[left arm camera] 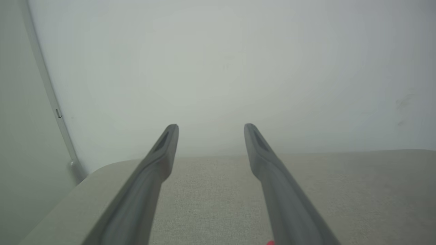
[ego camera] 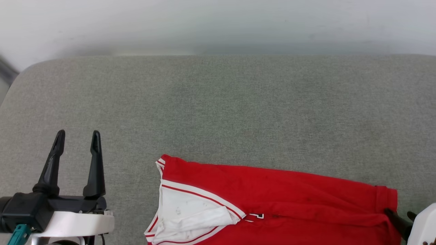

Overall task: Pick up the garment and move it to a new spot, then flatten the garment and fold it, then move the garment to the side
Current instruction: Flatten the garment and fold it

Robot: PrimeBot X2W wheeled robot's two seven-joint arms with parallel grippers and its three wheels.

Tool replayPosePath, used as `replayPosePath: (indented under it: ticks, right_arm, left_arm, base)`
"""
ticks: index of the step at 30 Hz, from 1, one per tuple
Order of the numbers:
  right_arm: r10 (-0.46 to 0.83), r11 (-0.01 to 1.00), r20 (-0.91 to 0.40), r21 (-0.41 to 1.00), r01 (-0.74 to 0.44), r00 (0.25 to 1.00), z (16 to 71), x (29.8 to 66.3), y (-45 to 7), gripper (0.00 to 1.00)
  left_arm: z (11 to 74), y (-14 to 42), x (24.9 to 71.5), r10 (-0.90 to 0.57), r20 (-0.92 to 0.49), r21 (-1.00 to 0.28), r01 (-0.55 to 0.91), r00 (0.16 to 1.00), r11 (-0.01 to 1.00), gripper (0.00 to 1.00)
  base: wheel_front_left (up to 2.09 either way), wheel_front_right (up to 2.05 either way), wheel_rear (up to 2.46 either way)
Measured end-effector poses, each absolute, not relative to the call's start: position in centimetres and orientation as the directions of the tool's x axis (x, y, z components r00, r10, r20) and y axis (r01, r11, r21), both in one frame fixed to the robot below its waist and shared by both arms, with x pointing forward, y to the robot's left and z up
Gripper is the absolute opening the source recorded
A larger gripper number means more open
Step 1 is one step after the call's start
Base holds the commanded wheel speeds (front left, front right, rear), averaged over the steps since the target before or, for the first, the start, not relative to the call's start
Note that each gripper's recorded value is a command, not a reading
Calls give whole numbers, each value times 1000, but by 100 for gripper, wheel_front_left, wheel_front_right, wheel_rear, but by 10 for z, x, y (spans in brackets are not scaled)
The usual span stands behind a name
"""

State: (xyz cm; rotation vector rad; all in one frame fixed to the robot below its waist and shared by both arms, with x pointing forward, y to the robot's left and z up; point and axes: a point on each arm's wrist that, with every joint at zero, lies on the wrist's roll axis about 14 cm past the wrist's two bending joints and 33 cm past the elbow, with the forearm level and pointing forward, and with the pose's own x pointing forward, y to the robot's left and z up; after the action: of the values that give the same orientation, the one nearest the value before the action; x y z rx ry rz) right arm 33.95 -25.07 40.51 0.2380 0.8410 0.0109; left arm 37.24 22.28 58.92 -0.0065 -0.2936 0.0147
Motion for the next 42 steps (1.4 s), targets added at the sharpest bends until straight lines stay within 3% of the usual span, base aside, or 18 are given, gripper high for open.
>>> replayPosePath:
  ticks: [12,20,26,27,28,29,34,42]
  right_arm:
    - [113,967,-836,216,133,537,359,323,-240,100]
    - [144,969,-855,224,104,498,345,325,-228,100]
    - [208,958,-833,280,67,513,348,329,-208,100]
    - [213,956,-831,285,63,514,349,329,-206,85]
    - [218,956,-829,289,61,515,349,329,-204,38]
    - [221,955,-826,292,57,519,350,329,-203,0]
    - [248,948,-808,316,38,534,353,329,-193,0]
    - [156,962,-792,257,89,590,362,336,-229,0]
  left_arm:
    - [564,228,374,10,242,-6,-9,970,1000,100]
    - [557,229,380,12,232,-7,-10,973,1000,100]
    - [555,229,379,7,228,-3,-6,974,1000,100]
    - [556,229,379,8,231,-4,-7,973,1000,100]
    - [557,229,379,8,234,-4,-7,972,1000,100]
    - [558,229,378,9,238,-5,-8,971,1000,100]
    - [562,231,376,15,250,-6,-13,968,1000,100]
    - [563,227,376,6,254,-10,-4,967,1000,100]
  base:
    - [0,0,0]
    - [0,0,0]
    - [0,0,0]
    - [0,0,0]
    - [0,0,0]
    - [0,0,0]
    - [0,0,0]
    - [0,0,0]
